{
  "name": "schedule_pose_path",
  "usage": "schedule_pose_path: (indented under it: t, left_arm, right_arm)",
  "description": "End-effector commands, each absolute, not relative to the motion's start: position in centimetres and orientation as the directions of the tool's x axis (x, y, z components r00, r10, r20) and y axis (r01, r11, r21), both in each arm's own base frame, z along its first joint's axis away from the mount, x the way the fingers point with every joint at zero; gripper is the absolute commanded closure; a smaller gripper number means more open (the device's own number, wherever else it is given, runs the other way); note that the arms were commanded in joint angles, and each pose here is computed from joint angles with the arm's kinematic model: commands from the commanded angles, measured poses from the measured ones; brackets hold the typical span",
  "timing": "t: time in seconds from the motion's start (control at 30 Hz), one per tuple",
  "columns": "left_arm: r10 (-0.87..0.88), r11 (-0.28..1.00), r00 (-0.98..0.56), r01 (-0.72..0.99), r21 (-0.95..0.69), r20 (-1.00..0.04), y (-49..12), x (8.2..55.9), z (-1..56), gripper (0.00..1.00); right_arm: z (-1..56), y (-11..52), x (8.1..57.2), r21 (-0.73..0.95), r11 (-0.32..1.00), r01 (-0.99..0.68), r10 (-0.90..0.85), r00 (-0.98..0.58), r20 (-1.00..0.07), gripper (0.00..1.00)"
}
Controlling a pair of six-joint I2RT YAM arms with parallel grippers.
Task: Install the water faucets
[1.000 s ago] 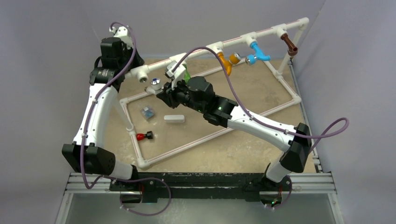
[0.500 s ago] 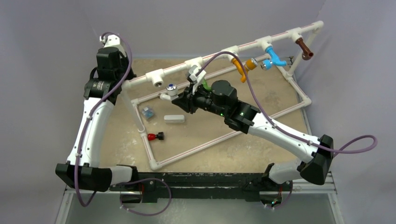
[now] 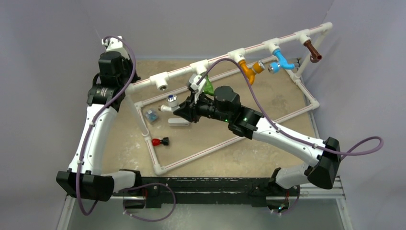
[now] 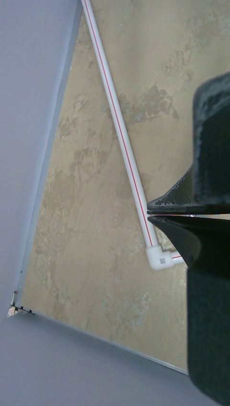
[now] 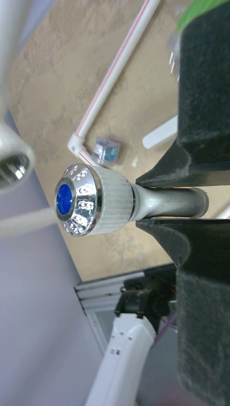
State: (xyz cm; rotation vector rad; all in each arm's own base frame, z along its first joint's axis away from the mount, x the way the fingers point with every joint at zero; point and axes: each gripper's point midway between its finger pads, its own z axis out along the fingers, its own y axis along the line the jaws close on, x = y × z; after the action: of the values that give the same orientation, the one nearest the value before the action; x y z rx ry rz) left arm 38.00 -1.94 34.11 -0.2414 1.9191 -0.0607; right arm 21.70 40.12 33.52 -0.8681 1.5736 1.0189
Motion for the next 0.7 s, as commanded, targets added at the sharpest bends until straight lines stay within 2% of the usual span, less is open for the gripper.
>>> schedule_pose_path:
  t: [0.0, 0.23, 0.3, 0.47, 0.67]
  left_arm:
    - [-0.213, 0.977, -0.407, -0.093, -0.192, -0.888, -3.4, 38.2, 32.5, 1.00]
    - [-0.217, 0.976, -0.426, -0.089, -0.198, -0.878, -3.7, 39.1, 31.6, 0.99]
    - [-0.219, 0.976, -0.426, -0.095, -0.198, -0.878, -3.8, 39.4, 31.6, 1.00]
    - [-0.230, 0.973, -0.406, -0.100, -0.207, -0.885, -4.1, 40.3, 31.9, 0.99]
    - [-0.253, 0.967, -0.383, -0.078, -0.242, -0.888, -4.9, 41.4, 32.1, 1.00]
  right_arm:
    - [36.8, 41.8, 18.1, 0.123, 0.257, -0.959, -0.007, -0.129, -0.992, 1.00]
    - [40.7, 40.8, 15.5, 0.159, 0.355, -0.921, 0.134, -0.118, -0.984, 1.00]
    - [41.3, 39.9, 16.5, 0.193, 0.467, -0.863, 0.182, -0.120, -0.976, 1.00]
    - [41.4, 37.8, 18.4, 0.278, 0.649, -0.708, 0.287, -0.111, -0.952, 1.00]
    - [42.1, 36.6, 20.1, 0.305, 0.738, -0.602, 0.363, -0.026, -0.931, 1.00]
